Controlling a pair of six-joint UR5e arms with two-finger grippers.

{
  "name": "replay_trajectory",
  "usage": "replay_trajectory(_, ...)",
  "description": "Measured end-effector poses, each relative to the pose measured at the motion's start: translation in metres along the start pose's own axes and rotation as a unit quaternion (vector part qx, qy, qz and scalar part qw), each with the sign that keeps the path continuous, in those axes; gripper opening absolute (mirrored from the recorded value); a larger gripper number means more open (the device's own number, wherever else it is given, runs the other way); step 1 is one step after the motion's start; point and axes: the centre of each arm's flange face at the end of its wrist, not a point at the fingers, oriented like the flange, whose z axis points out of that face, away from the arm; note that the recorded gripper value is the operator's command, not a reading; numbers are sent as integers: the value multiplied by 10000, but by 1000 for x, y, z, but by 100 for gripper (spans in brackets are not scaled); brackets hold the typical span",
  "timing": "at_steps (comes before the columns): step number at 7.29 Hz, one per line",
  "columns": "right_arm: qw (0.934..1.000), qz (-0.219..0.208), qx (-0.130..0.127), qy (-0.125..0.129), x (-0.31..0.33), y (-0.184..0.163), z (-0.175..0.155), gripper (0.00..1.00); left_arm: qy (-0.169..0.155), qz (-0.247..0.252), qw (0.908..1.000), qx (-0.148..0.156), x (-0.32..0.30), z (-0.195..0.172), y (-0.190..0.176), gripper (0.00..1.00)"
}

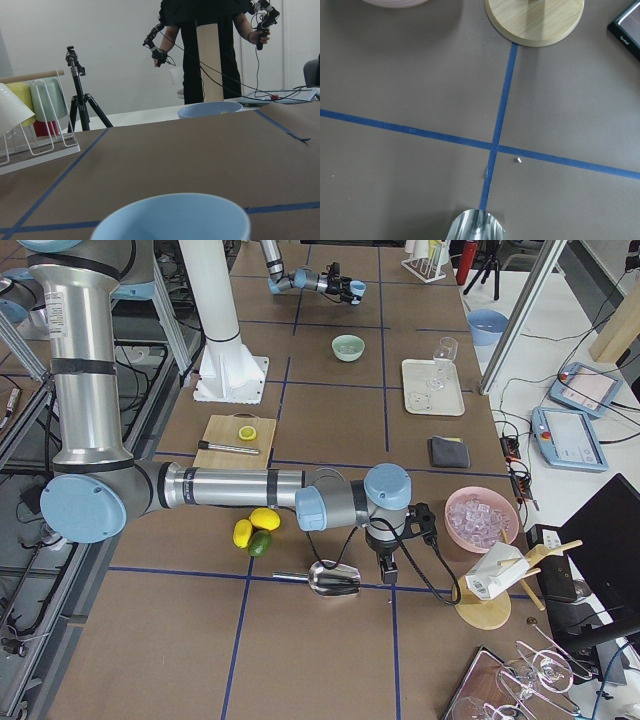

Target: Pour ice into bowl

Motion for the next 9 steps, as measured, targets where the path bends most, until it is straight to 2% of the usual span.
replay_trajectory(5, 10000, 7, 17, -1, 0, -1, -2, 100, 49, -467, 9985, 292, -9, 3, -37, 100)
replay_trajectory(7, 9998, -99, 155, -13, -3, 3, -5, 100, -11, -305, 9981, 528, -19, 16, -73, 100)
replay_trajectory(9, 9986, -206, 489, -20, -9, 6, -11, 100, 187, 122, 9983, 539, -36, 34, -118, 100)
